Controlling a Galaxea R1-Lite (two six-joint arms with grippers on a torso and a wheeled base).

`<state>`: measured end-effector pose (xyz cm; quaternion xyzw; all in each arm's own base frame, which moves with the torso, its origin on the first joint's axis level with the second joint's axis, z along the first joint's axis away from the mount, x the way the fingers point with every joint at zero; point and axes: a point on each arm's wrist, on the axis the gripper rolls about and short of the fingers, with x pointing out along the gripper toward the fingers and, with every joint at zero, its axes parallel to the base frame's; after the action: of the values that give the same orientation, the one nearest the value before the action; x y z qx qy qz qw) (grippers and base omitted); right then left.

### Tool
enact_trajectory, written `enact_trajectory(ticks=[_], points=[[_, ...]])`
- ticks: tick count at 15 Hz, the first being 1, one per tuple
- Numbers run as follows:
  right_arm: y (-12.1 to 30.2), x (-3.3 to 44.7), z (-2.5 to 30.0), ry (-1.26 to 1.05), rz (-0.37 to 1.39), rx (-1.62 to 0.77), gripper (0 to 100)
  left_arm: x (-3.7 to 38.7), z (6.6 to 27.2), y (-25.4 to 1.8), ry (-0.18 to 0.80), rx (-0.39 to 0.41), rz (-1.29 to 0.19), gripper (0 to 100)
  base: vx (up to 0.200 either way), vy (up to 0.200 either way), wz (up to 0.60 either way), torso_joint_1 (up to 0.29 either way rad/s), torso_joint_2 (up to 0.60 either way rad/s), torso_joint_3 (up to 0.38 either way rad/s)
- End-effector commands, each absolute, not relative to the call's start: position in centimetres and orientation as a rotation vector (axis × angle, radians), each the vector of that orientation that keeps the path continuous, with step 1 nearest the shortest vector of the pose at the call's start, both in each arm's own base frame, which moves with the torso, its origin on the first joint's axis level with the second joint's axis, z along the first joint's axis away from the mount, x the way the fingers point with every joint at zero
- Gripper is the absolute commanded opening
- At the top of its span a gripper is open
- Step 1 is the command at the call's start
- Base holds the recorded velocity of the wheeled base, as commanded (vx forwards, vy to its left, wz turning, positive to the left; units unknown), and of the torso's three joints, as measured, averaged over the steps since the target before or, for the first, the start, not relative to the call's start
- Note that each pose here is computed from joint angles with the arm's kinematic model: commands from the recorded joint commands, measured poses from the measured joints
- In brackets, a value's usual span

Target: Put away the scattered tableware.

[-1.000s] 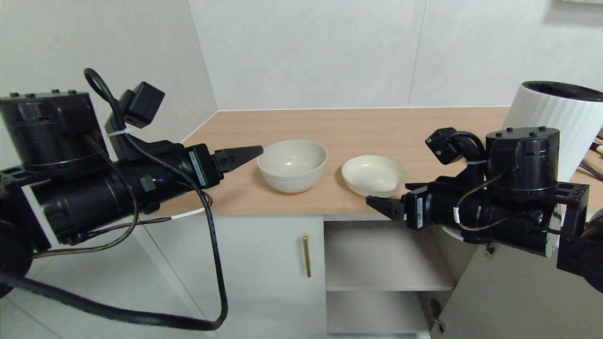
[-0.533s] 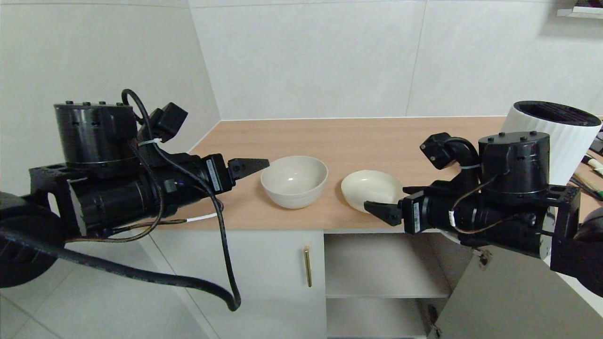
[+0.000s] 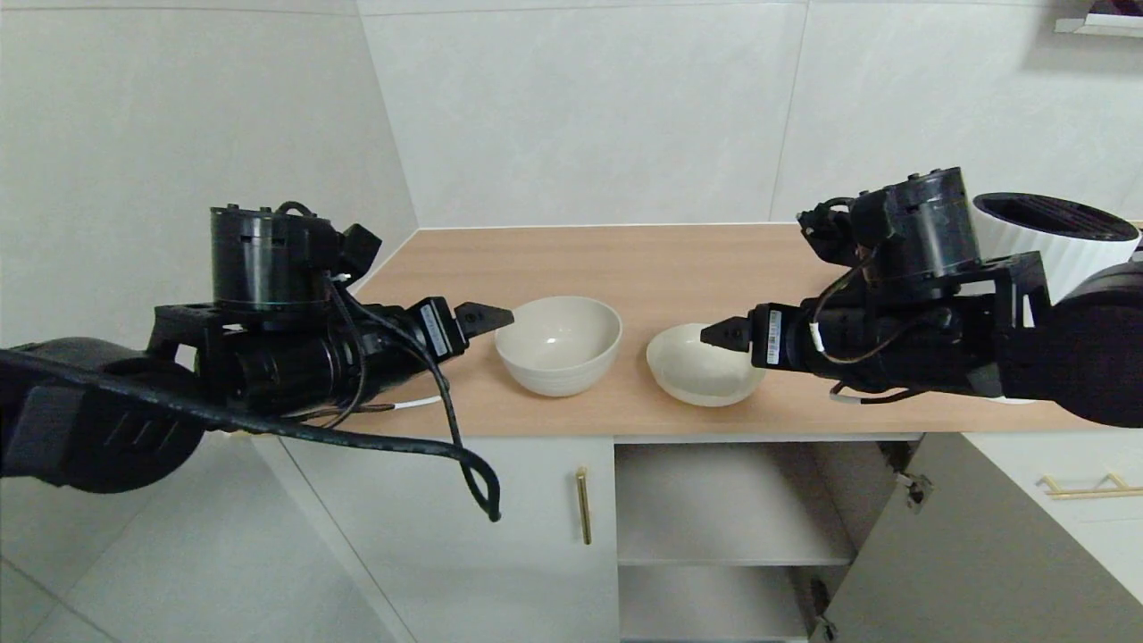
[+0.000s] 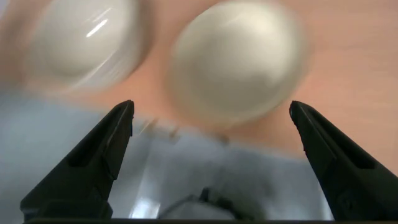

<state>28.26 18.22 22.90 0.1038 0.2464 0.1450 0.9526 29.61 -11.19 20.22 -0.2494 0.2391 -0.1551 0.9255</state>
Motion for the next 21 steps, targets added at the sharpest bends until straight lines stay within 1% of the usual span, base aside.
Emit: enact_trajectory(ticks=[1,6,8,9,13,14,21], points=[[18.9,30.9,21.0,0.528,0.215,0.196,100,30.6,19.6,-12.0,0.515,-0.538,-0.313,100,0.000,0.000,0.00,0.000,0.00,0.000],[18.6,32.1,20.0,0.544,0.181,0.200,100,31.4,18.8,-12.5,0.533,-0.548,-0.307,100,0.000,0.000,0.00,0.000,0.00,0.000],[18.6,32.7,19.7,0.549,0.171,0.201,100,32.2,18.3,-12.8,0.553,-0.589,-0.279,100,0.000,0.000,0.00,0.000,0.00,0.000],[18.5,32.8,19.6,0.552,0.169,0.201,100,32.3,18.0,-12.9,0.561,-0.597,-0.274,100,0.000,0.000,0.00,0.000,0.00,0.000],[18.4,33.0,19.6,0.548,0.164,0.204,100,32.9,16.7,-13.1,0.595,-0.589,-0.260,100,0.000,0.000,0.00,0.000,0.00,0.000],[18.4,33.0,19.5,0.550,0.163,0.203,100,32.9,16.7,-13.1,0.593,-0.589,-0.256,0,0.000,0.000,0.00,0.000,0.00,0.000],[18.5,33.1,19.4,0.551,0.163,0.204,100,32.9,17.3,-13.1,0.579,-0.610,-0.258,0,0.000,0.000,0.00,0.000,0.00,0.000]])
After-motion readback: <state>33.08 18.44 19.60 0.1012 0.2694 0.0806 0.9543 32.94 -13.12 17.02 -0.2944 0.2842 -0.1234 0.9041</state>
